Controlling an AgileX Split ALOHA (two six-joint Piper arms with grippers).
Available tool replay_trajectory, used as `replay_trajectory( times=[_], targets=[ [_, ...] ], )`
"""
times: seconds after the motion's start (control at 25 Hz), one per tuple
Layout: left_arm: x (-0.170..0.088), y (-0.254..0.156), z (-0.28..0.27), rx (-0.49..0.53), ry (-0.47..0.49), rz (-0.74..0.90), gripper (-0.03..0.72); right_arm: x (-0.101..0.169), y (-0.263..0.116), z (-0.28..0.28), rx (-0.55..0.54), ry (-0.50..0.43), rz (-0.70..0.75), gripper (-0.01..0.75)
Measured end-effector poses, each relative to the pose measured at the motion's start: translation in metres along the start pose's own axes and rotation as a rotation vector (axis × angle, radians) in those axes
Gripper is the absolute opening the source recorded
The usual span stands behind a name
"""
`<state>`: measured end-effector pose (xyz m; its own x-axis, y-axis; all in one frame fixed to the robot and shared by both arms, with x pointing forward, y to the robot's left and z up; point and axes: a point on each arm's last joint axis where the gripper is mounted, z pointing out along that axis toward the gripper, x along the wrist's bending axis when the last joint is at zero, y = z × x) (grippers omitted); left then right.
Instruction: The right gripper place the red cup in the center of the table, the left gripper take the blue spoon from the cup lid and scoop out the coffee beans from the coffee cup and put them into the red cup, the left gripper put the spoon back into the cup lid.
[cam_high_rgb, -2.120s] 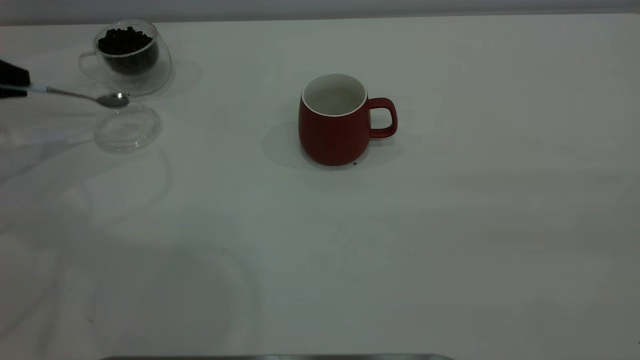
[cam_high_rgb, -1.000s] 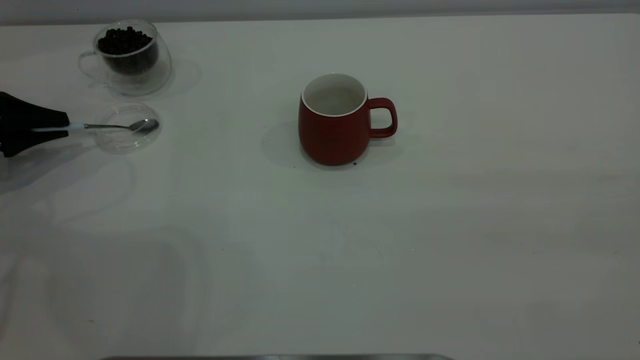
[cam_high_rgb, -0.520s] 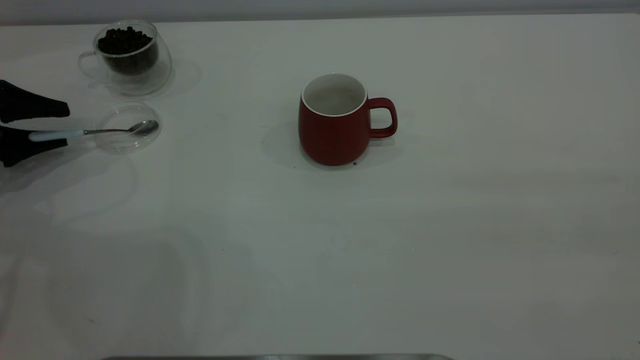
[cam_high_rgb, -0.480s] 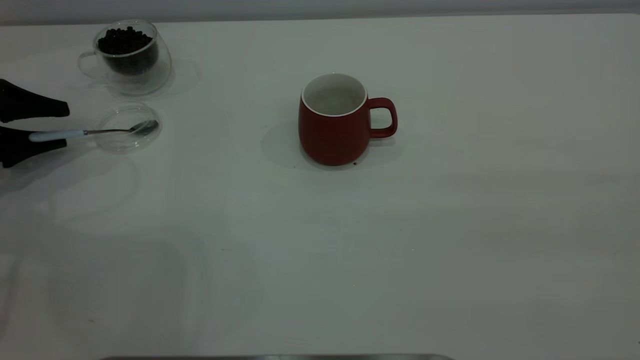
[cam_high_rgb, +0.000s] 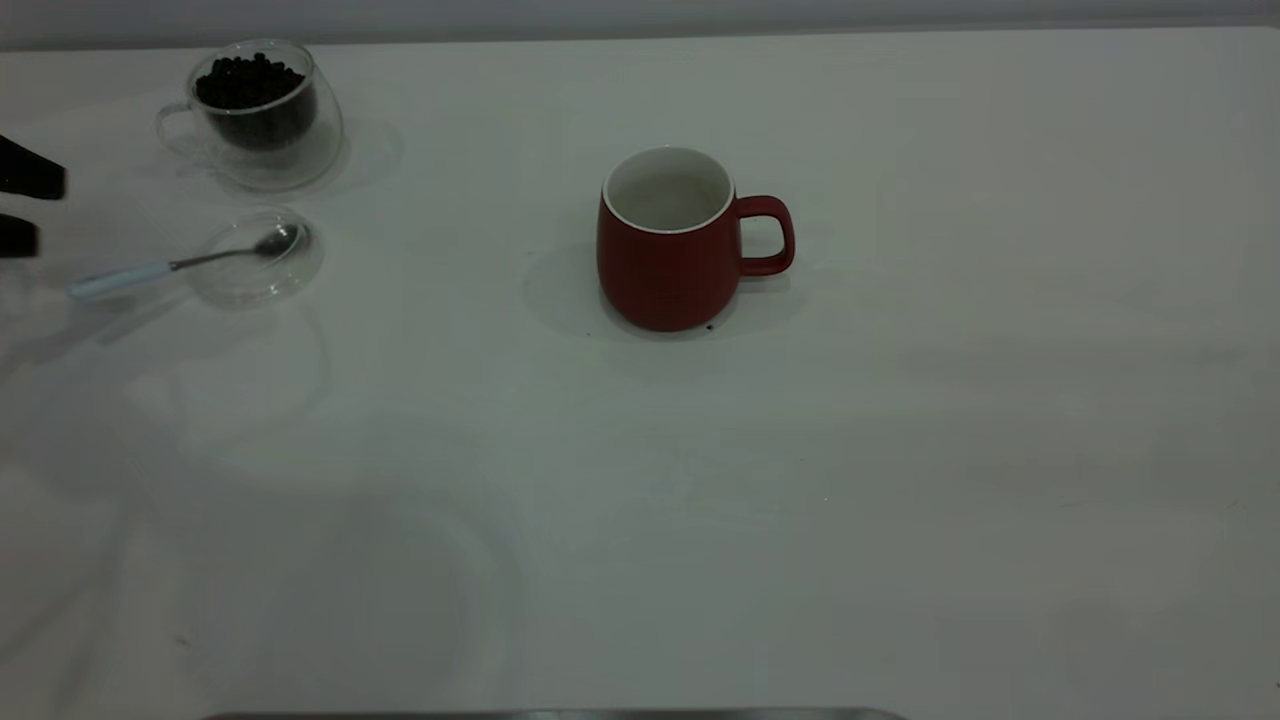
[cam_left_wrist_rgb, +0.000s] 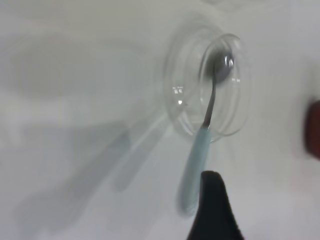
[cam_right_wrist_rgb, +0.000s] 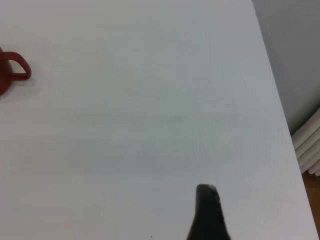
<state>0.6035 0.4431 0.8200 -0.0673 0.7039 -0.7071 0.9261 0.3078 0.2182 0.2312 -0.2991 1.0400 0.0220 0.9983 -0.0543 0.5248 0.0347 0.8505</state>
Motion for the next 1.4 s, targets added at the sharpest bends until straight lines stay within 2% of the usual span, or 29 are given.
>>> replay_trajectory(
  times=[0.28,0.52,0.76,1.04,1.2,1.4],
  targets=[
    [-0.028,0.013,-0.044,-0.002,0.193,0.132,0.584,0.000,0.000,0.000,0.000,0.000,0.000,0.590],
    [-0.075,0.018,-0.094,-0.030,0.288,0.208,0.584,0.000,0.000,0.000,0.000,0.000,0.000,0.590],
    [-0.150,0.000,-0.156,-0.058,0.316,0.227,0.584,0.000,0.000,0.000,0.000,0.000,0.000,0.590],
    [-0.243,-0.048,-0.206,-0.103,0.311,0.259,0.584,0.000,0.000,0.000,0.000,0.000,0.000,0.590],
    [-0.296,-0.077,-0.207,-0.113,0.362,0.376,0.584,0.000,0.000,0.000,0.000,0.000,0.000,0.590],
    [-0.347,-0.121,-0.207,-0.113,0.408,0.546,0.584,0.000,0.000,0.000,0.000,0.000,0.000,0.590]
  ],
)
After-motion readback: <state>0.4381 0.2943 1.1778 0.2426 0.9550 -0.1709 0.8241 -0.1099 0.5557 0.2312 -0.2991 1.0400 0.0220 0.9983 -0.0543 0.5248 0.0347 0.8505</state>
